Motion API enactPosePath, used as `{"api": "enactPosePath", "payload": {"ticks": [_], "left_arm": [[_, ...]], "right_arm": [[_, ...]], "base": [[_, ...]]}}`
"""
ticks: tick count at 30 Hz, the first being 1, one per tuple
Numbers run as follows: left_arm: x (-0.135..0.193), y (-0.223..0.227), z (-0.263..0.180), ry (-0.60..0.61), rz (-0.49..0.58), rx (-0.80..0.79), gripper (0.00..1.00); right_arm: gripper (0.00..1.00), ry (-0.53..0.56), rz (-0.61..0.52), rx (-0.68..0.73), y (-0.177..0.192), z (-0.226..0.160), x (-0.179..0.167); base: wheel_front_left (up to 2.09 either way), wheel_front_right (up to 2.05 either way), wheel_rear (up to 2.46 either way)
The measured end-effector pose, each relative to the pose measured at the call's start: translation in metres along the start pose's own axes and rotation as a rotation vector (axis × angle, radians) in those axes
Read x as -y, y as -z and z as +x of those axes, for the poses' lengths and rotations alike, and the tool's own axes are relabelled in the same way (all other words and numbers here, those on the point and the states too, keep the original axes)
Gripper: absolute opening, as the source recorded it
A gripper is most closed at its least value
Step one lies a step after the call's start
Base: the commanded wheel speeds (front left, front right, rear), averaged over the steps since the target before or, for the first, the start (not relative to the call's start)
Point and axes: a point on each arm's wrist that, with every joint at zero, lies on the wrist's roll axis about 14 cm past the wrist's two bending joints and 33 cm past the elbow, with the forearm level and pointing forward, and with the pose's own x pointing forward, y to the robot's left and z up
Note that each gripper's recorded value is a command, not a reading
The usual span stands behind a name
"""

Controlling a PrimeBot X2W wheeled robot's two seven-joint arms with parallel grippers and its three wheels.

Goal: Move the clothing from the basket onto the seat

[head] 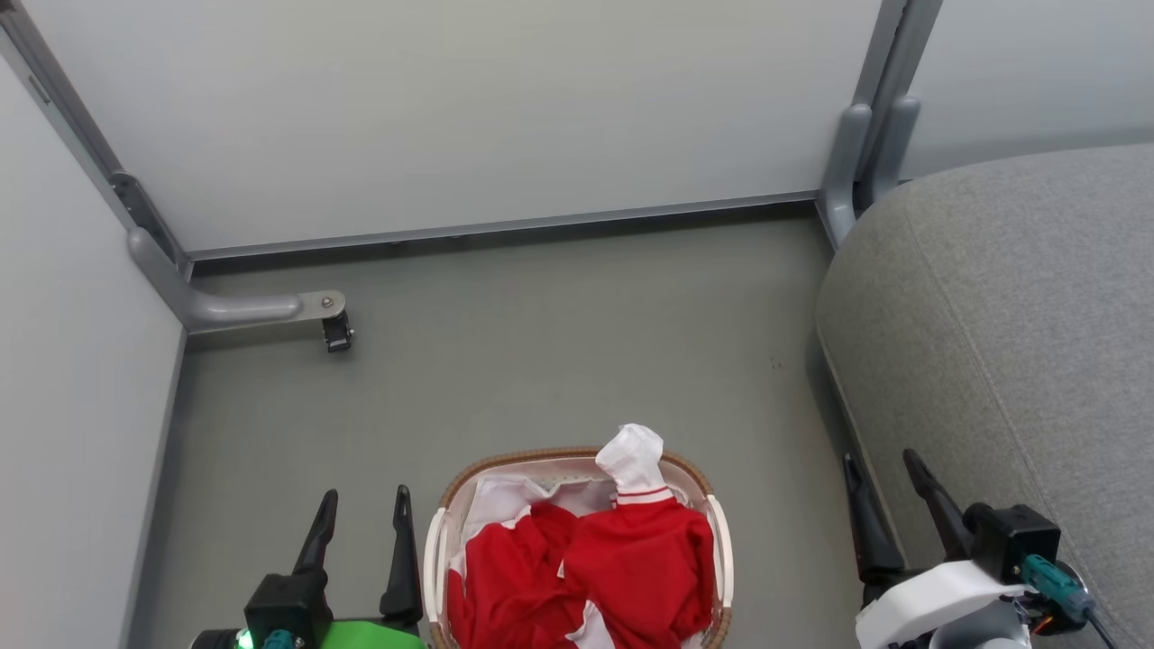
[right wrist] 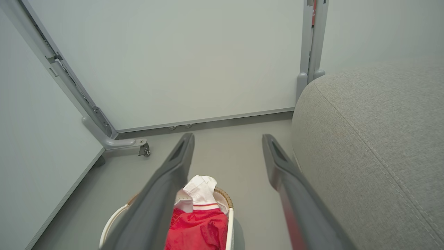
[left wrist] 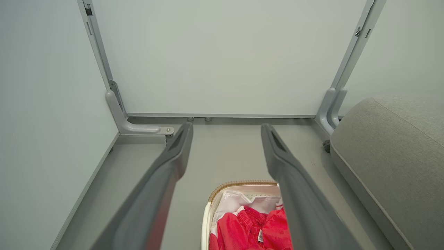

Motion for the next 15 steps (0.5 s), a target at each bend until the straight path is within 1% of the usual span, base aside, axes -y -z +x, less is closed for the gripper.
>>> {"api": "enactPosePath", "payload": {"ticks": [15], "left_arm": [[-0.0006,0.0027,-0.0002,-0.003,0.007,-0.009,1.00]], "right_arm": [[1.00,0.002,0.001,-0.002,0.0006,0.0003,0.0008]], "base": [[0.00,0.00,0.00]]}}
